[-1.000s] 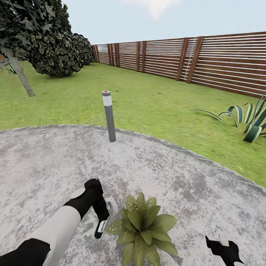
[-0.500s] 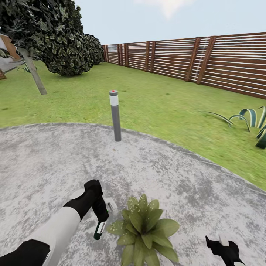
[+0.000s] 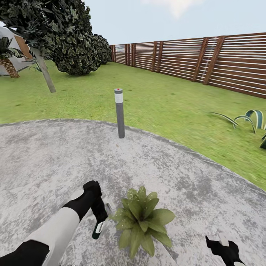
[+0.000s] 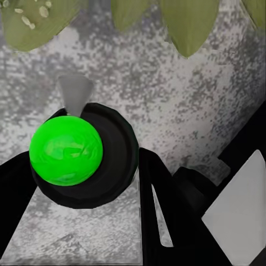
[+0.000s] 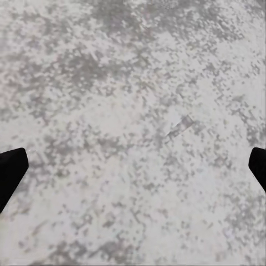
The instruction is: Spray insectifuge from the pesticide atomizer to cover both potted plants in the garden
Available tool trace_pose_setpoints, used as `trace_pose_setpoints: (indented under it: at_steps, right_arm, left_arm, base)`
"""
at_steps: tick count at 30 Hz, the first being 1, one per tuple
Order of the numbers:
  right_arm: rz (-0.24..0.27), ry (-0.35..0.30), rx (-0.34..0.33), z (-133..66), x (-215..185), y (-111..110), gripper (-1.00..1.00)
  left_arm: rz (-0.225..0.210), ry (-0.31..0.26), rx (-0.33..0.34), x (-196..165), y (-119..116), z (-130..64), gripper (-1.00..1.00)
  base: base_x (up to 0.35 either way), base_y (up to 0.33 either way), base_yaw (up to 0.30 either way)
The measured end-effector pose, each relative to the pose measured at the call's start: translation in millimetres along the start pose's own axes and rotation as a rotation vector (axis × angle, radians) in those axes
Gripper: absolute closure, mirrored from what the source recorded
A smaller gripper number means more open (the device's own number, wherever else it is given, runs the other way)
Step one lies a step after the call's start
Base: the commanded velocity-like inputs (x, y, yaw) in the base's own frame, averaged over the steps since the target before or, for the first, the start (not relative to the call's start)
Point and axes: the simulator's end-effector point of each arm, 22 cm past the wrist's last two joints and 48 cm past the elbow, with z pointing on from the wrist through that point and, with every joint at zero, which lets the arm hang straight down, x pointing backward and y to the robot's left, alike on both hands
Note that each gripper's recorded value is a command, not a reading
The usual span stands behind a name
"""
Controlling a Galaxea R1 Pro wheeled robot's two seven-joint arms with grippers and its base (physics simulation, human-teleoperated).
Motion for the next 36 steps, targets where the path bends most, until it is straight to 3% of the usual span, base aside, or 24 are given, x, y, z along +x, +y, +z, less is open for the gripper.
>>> trace_pose_setpoints:
  at_steps: [3,6,11,13,16,20,24,34,36]
  right_arm:
    - [0.0,0.0,0.002,0.0,0.1,-1.2,-1.0]
    - [-0.004,0.0,0.0,0.1,-0.1,-1.8,-1.0]
    - [-0.005,0.0,-0.001,0.1,-0.2,-1.6,-1.0]
    - [-0.004,0.0,-0.002,0.0,0.0,-1.4,-1.0]
    - [-0.004,0.001,-0.002,0.1,0.0,-1.3,-1.0]
    - [-0.004,0.001,-0.004,0.0,0.2,0.2,-1.0]
    - [-0.004,0.001,-0.004,0.1,0.4,0.9,-1.0]
    - [-0.004,0.004,-0.005,0.2,2.1,2.1,-1.0]
    - [-0.004,0.004,-0.004,0.3,2.2,1.9,-1.0]
  left_arm:
    - [-0.01,0.014,-0.009,10.5,-4.5,15.7,1.0]
    - [-0.015,0.035,0.015,23.5,-23.5,38.4,1.0]
    - [-0.027,0.017,0.024,21.2,-33.6,49.7,1.0]
    - [-0.051,0.017,-0.006,25.4,-28.7,59.2,1.0]
    - [-0.13,0.02,-0.043,40.4,-26.1,85.8,1.0]
    - [-0.16,-0.002,-0.047,38.3,-25.5,89.2,1.0]
    - [-0.155,0.001,-0.048,39.5,-25.0,89.6,1.0]
    - [-0.142,-0.003,0.028,33.5,-43.8,90.5,1.0]
    - [-0.105,0.027,0.034,38.9,-47.2,91.5,1.0]
  base:
    - [-0.001,0.0,0.043]
    - [0.0,0.0,0.003]
    - [0.0,0.0,0.0]
    - [0.0,0.0,0.0]
    - [0.0,0.0,0.0]
    - [0.0,0.0,0.0]
    - [0.03,0.0,0.081]
    - [0.267,0.0,0.061]
    - [0.029,0.0,0.124]
